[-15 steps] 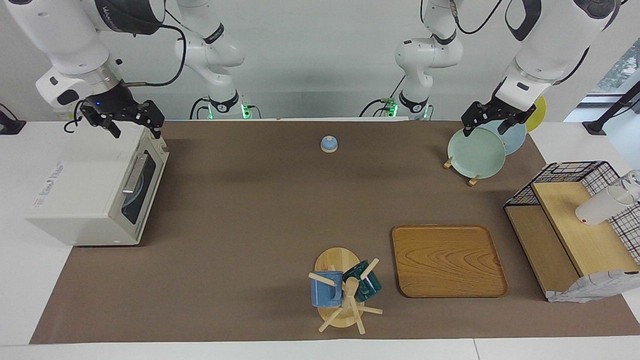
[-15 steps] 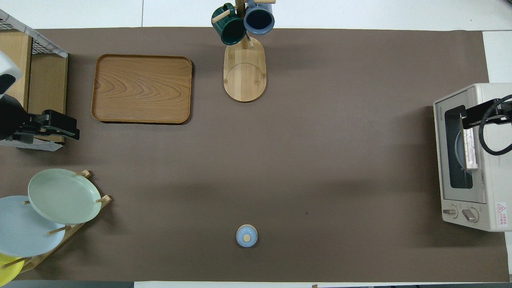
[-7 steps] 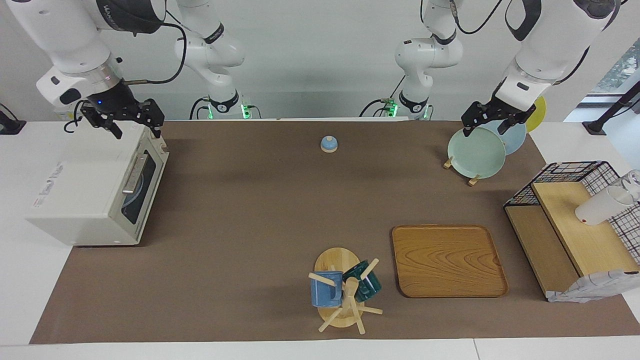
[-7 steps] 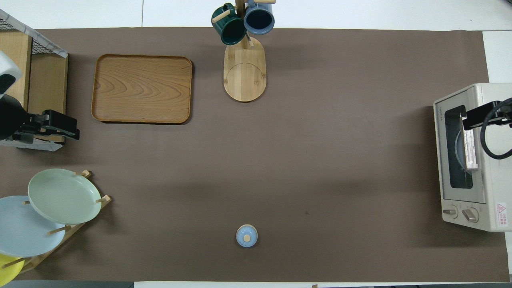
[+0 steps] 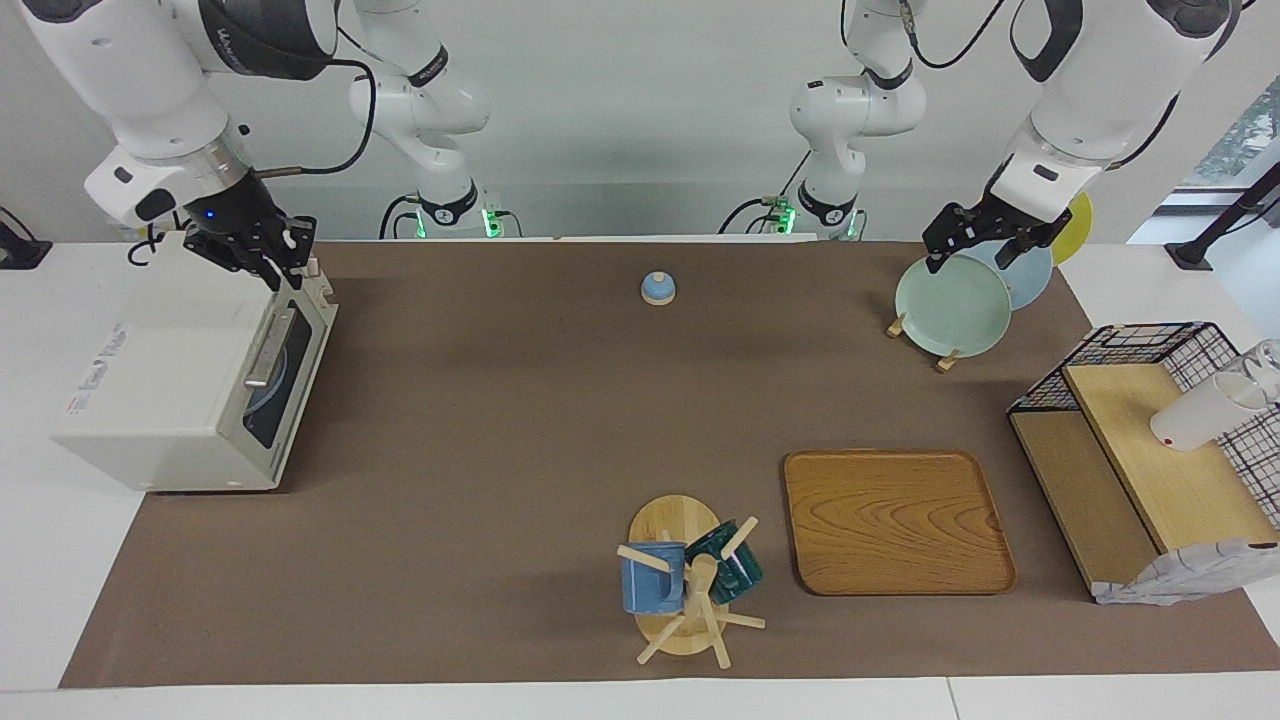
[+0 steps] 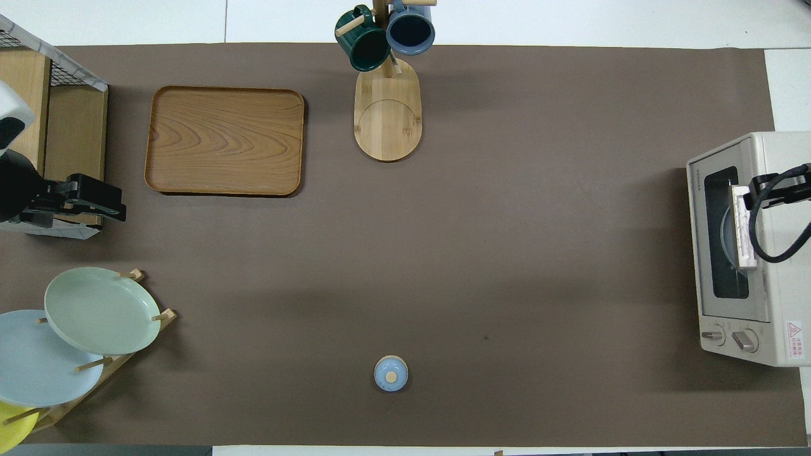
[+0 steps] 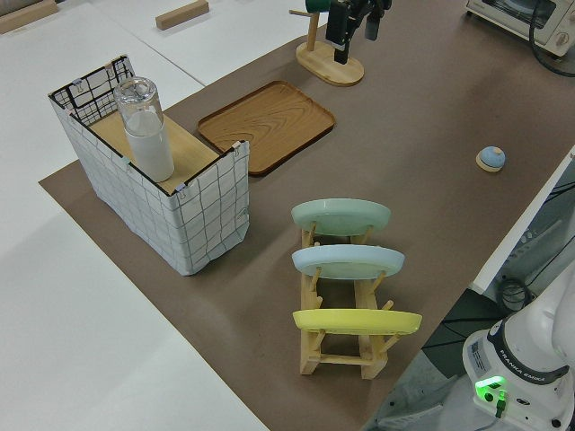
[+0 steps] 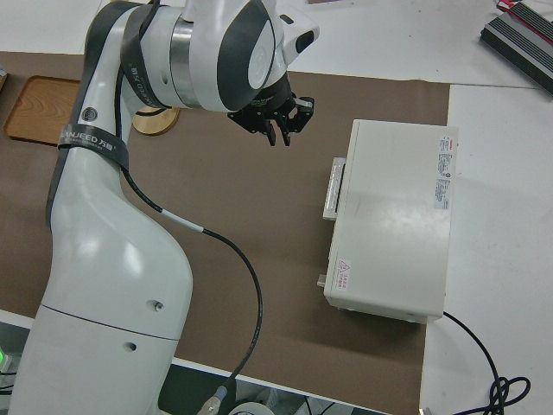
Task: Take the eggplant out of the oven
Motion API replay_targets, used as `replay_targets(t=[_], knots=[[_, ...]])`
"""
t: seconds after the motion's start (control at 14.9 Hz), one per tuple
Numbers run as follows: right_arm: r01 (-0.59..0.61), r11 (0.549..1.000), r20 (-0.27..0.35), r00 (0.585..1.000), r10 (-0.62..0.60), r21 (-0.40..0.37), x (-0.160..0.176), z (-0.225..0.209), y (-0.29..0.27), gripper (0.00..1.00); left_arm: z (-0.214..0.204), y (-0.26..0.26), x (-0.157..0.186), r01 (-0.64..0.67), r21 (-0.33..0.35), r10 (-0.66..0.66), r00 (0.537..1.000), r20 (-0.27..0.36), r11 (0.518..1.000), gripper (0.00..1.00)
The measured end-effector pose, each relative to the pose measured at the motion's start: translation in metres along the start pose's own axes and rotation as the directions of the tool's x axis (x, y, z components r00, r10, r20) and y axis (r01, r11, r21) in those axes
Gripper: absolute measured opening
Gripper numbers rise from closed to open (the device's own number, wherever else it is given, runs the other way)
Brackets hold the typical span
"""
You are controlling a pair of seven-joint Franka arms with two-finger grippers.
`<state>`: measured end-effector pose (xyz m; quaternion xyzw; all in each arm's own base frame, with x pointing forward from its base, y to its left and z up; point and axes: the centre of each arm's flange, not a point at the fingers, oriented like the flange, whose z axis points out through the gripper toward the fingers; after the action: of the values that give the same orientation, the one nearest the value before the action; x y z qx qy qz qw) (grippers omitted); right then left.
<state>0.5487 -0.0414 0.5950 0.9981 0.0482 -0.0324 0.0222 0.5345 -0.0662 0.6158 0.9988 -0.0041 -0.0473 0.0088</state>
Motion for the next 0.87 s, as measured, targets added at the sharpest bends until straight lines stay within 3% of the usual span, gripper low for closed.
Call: replay_targets(t=[0.07,0.27,0.87], knots=[[-0.016,1.000,-0.006,1.000,0.015,-0.016,-0.002,0.013,0.001,0.01,0.000,0.000,0.000,0.000,0.000,0.000,1.000,0.000,1.000,1.00],[-0.117,0.991,-0.019,0.993,0.116,-0.063,-0.012,0.057,0.015,0.01,0.000,0.000,0.000,0.000,0.000,0.000,1.000,0.000,1.000,1.00],[-0.120,0.988,0.009,0.993,0.121,-0.095,-0.017,0.110,0.044,0.01,0.000,0.000,0.000,0.000,0.000,0.000,1.000,0.000,1.000,1.00]])
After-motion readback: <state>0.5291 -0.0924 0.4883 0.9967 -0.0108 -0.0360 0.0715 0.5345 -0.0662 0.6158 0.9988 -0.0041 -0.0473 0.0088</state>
